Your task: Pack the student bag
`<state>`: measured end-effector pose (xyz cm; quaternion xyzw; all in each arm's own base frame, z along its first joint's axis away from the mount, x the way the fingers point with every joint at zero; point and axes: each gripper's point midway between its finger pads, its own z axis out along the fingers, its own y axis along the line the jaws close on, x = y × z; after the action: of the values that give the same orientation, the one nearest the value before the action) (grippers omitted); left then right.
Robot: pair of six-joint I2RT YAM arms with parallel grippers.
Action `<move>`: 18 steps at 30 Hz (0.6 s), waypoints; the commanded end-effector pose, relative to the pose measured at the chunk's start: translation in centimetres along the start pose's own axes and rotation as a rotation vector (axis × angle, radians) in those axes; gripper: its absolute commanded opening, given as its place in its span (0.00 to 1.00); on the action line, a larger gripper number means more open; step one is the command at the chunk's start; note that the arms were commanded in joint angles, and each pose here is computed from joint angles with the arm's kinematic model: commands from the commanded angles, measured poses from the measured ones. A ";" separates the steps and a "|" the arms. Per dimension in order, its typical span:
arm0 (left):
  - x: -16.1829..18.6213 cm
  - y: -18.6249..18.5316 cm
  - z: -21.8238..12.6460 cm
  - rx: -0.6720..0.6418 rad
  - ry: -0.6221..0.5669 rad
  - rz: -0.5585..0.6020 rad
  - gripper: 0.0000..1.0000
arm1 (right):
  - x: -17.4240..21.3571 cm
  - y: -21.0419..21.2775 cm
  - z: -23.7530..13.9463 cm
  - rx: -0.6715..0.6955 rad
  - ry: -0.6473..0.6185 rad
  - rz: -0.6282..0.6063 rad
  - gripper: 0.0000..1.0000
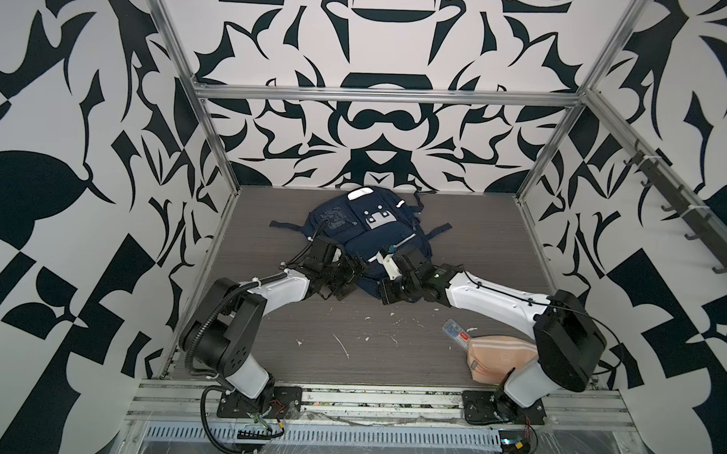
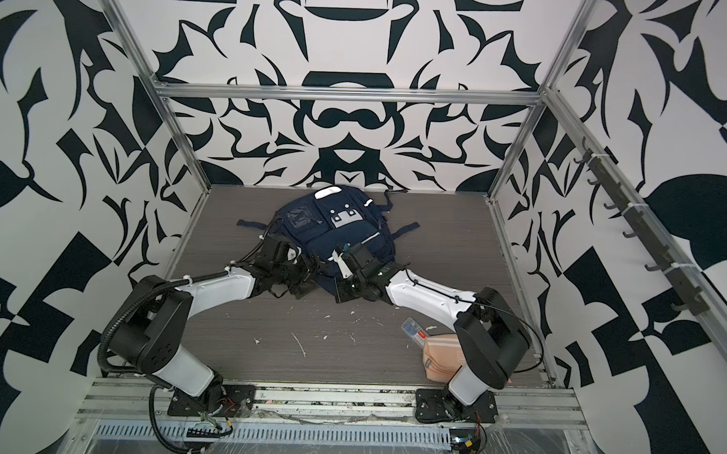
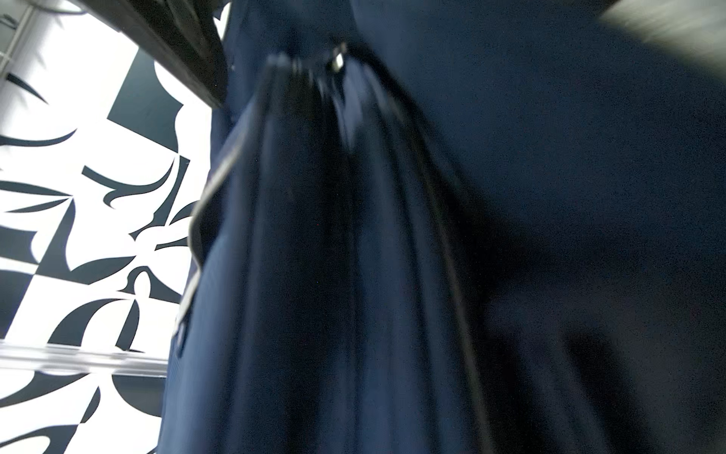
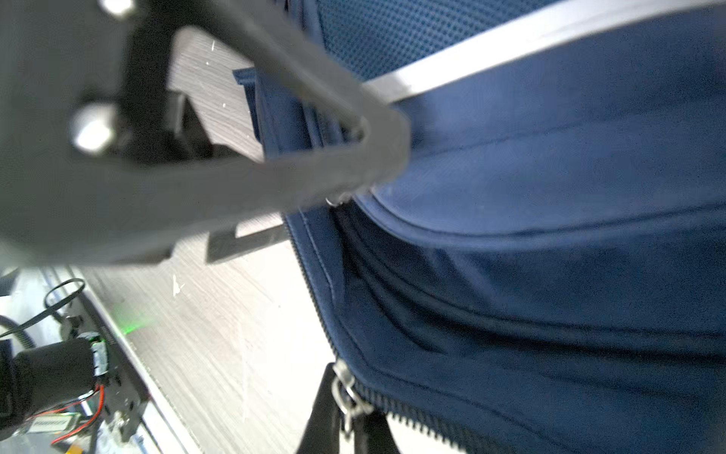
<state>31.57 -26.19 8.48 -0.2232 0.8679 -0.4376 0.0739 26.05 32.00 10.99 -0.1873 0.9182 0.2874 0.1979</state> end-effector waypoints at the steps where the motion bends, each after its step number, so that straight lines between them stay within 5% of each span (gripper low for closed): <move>1: -0.5 -1.8 0.3 0.069 -0.006 0.001 0.87 | -2.0 3.0 -1.8 -0.114 -0.090 -0.027 0.00; 5: -0.6 -2.4 0.6 0.124 -0.001 -0.019 0.38 | -1.9 2.7 -1.7 -0.102 -0.083 -0.019 0.00; 10: -0.7 -1.9 -0.2 0.095 -0.022 -0.003 0.00 | -1.6 1.3 -1.7 -0.050 -0.058 0.013 0.00; 18: -2.4 0.5 -2.9 0.008 -0.115 -0.005 0.00 | 0.2 -3.0 -4.0 0.083 0.011 0.051 0.00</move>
<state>31.95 -25.13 9.38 -0.2348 0.8565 -0.4510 0.0887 25.83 29.91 11.14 -0.1693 0.9270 0.2810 0.1816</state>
